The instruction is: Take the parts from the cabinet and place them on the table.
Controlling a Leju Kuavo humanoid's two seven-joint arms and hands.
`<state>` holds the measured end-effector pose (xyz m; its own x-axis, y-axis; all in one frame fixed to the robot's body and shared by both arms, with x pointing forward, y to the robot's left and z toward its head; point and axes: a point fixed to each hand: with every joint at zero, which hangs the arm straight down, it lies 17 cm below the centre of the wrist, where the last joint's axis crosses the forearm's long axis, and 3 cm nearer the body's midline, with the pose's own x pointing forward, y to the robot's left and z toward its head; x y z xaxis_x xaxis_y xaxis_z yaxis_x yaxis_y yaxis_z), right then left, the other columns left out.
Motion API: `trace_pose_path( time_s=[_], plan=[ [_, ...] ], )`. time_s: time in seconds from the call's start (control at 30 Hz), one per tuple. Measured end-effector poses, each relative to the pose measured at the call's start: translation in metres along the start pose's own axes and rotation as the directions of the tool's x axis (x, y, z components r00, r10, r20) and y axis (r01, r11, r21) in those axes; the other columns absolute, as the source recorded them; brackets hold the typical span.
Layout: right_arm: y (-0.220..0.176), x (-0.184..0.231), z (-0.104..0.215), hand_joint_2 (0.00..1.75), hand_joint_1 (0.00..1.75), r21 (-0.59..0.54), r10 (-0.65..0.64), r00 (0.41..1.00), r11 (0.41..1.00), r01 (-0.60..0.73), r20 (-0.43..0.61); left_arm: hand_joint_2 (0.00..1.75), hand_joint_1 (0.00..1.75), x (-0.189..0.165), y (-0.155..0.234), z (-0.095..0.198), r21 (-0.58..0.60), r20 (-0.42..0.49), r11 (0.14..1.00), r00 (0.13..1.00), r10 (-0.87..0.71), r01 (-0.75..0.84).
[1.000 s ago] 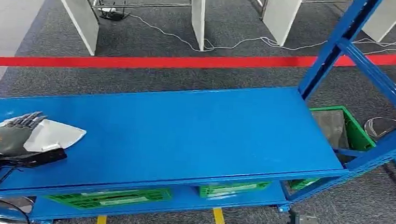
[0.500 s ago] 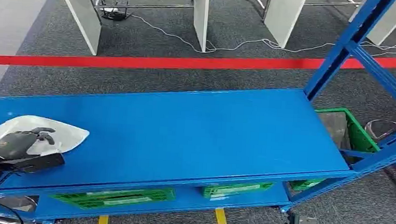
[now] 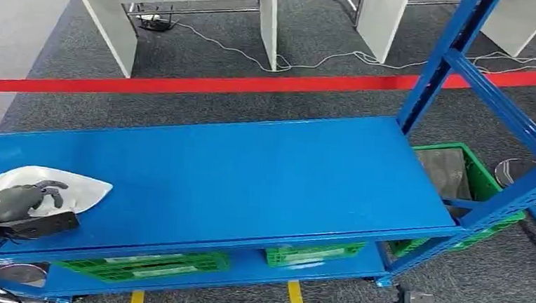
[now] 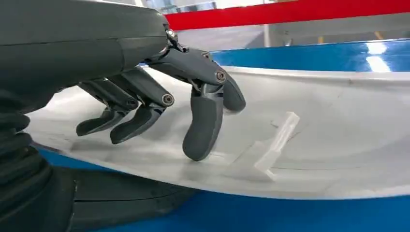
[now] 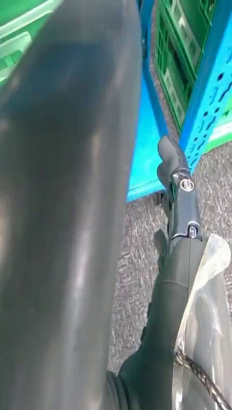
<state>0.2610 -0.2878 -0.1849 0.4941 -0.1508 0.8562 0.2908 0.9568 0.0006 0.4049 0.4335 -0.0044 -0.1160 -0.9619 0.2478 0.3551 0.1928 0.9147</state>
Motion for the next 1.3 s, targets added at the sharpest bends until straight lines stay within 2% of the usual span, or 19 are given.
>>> trace_pose_path(
  time_s=[0.13, 0.27, 0.53, 0.67, 0.97, 1.3],
  plan=[
    [0.002, 0.002, -0.001, 0.0, 0.0, 0.005, 0.0, 1.0, 1.0, 0.0, 0.003, 1.75, 1.75, 0.003, 0.012, 0.01, 0.01, 0.055, 0.998, 0.997, 0.055, -0.056],
    [0.002, 0.002, -0.001, 0.0, 0.0, 0.004, -0.002, 1.0, 1.0, 0.002, 0.003, 1.75, 1.75, 0.027, 0.039, 0.01, 0.132, 0.121, 0.988, 0.991, 0.063, -0.079],
    [0.0, -0.002, 0.001, 0.0, 0.0, 0.003, 0.0, 1.0, 1.0, 0.0, -0.004, 1.75, 1.75, 0.045, 0.038, 0.013, 0.157, 0.151, 0.981, 0.984, 0.089, -0.113],
    [-0.001, -0.004, 0.003, 0.0, 0.0, -0.001, -0.005, 1.0, 1.0, 0.005, -0.009, 1.75, 1.75, 0.057, 0.062, 0.014, 0.252, 0.201, 0.951, 0.971, 0.128, -0.177],
    [0.0, -0.004, 0.003, 0.0, 0.0, -0.004, -0.008, 1.0, 1.0, 0.008, -0.009, 1.75, 1.75, 0.124, 0.149, 0.027, 0.494, 0.439, 0.731, 0.861, 0.258, -0.471],
    [0.005, -0.003, 0.004, 0.0, 0.0, -0.013, -0.014, 1.0, 1.0, 0.014, -0.006, 1.75, 1.75, 0.158, 0.238, 0.06, 0.666, 0.568, 0.45, 0.795, 0.211, -0.595]
  ],
)
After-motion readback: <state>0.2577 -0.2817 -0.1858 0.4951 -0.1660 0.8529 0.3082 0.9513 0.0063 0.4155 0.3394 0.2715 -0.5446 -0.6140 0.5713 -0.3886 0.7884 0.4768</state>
